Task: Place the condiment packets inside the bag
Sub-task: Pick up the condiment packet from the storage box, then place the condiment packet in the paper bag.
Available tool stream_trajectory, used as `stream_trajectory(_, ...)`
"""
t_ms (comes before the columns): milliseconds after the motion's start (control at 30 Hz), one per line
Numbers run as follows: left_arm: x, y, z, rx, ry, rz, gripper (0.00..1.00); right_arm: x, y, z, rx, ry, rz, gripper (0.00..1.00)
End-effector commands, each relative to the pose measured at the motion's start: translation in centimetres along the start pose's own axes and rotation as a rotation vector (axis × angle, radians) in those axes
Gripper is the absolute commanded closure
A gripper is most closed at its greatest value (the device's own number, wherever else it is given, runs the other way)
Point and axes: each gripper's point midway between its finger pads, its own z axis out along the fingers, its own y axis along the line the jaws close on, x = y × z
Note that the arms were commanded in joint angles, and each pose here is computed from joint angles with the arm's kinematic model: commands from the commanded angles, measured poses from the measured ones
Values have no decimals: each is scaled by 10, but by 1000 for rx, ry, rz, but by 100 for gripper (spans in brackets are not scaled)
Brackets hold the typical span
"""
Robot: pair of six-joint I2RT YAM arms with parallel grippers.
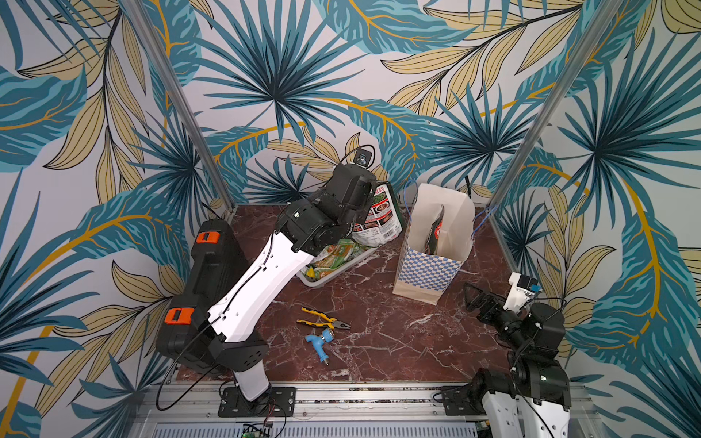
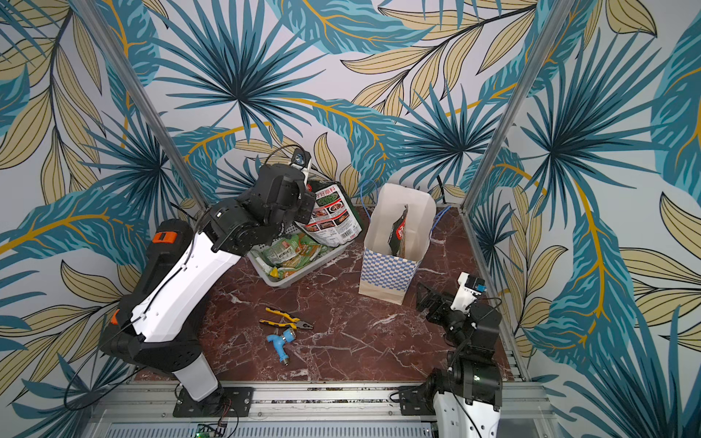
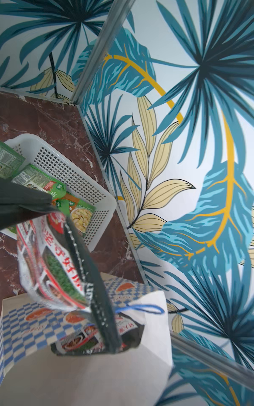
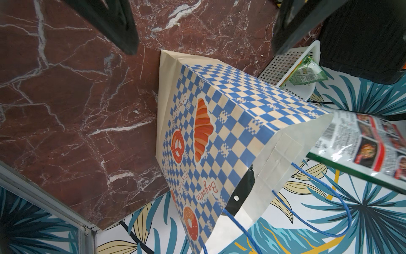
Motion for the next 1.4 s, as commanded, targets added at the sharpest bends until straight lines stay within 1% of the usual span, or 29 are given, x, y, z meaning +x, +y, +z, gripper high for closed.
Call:
stream_trajectory(0, -22, 3, -32, 25, -58, -27, 100, 2, -1, 2, -9, -2, 4, 1)
stream_trajectory(167, -44, -19, -65, 153, -137, -61, 100, 2, -1, 2, -8, -4, 5, 0)
stream_trajectory(333, -62, -37, -90, 299, -196, -113, 100, 1, 0, 2, -10, -6, 2, 0)
stream_trajectory(500, -85, -57, -108, 463, -268, -193, 100, 0, 0, 2, -11, -9, 4, 0)
stream_trajectory(667, -112, -76, -117, 589, -351, -285, 100, 1, -1, 2, -8, -8, 4, 1)
stream_trajectory(867, -141, -94, -116, 678, -426, -420, 100, 0, -1, 2, -4, -10, 4, 1)
stream_trajectory(1033, -159, -110, -106, 727, -485, -507, 100, 0, -1, 2, -3, -11, 2, 1)
stream_trajectory(1167, -169, -123, -95, 742, -538, -528, 100, -2, 0, 1, -4, -14, -1, 1)
stream_trajectory(1300, -178, -134, -86, 741, -608, -502, 100, -3, 3, 0, -16, -15, -7, 0)
stream_trajectory(1367, -179, -137, -77, 718, -633, -486, 100, -3, 5, -1, -23, -11, -11, 0)
